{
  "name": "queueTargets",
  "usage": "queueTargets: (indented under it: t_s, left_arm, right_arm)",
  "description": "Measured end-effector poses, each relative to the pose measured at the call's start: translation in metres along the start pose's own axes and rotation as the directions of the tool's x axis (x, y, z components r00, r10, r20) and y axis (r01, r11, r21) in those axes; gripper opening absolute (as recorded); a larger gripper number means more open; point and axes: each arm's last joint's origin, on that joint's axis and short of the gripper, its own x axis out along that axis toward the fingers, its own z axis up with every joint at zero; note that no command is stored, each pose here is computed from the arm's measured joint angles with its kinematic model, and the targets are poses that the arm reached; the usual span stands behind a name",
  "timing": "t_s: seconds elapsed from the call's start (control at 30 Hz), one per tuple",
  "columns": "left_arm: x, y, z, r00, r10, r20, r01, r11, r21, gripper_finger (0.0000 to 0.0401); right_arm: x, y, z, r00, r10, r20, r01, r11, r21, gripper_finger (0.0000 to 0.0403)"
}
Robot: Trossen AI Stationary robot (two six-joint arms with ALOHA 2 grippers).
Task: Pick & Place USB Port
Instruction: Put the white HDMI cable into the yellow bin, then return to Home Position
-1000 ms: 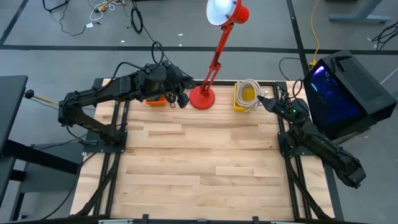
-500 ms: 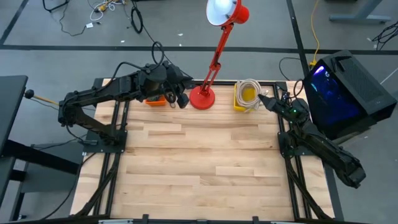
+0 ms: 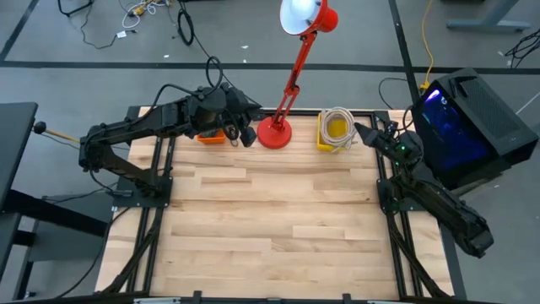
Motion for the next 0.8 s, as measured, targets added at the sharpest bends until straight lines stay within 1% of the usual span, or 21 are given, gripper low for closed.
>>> queueTargets:
  t_s: [0.17, 0.43, 0.63, 0.8]
  left_arm:
    - [0.0, 0.0, 0.0, 1.0, 0.0, 0.0, 0.0, 1.0, 0.0, 0.0051]
    - [0.0, 0.0, 0.0, 1.0, 0.0, 0.0, 0.0, 1.0, 0.0, 0.0051]
    - [0.0, 0.0, 0.0, 1.0, 0.0, 0.0, 0.0, 1.0, 0.0, 0.0051]
    - [0.0, 0.0, 0.0, 1.0, 0.0, -0.003, 0.0, 1.0, 0.001, 0.0051]
  right_arm:
    - [-0.001, -0.002, 0.002, 0.999, -0.029, 0.023, 0.029, 1.0, -0.005, 0.0124]
    - [-0.002, -0.006, 0.007, 0.996, -0.064, 0.065, 0.065, 0.998, -0.014, 0.0125]
    - [-0.003, -0.004, 0.014, 0.99, -0.041, 0.132, 0.046, 0.998, -0.033, 0.0126]
    - [-0.004, -0.002, 0.02, 0.987, -0.045, 0.156, 0.053, 0.998, -0.045, 0.0126]
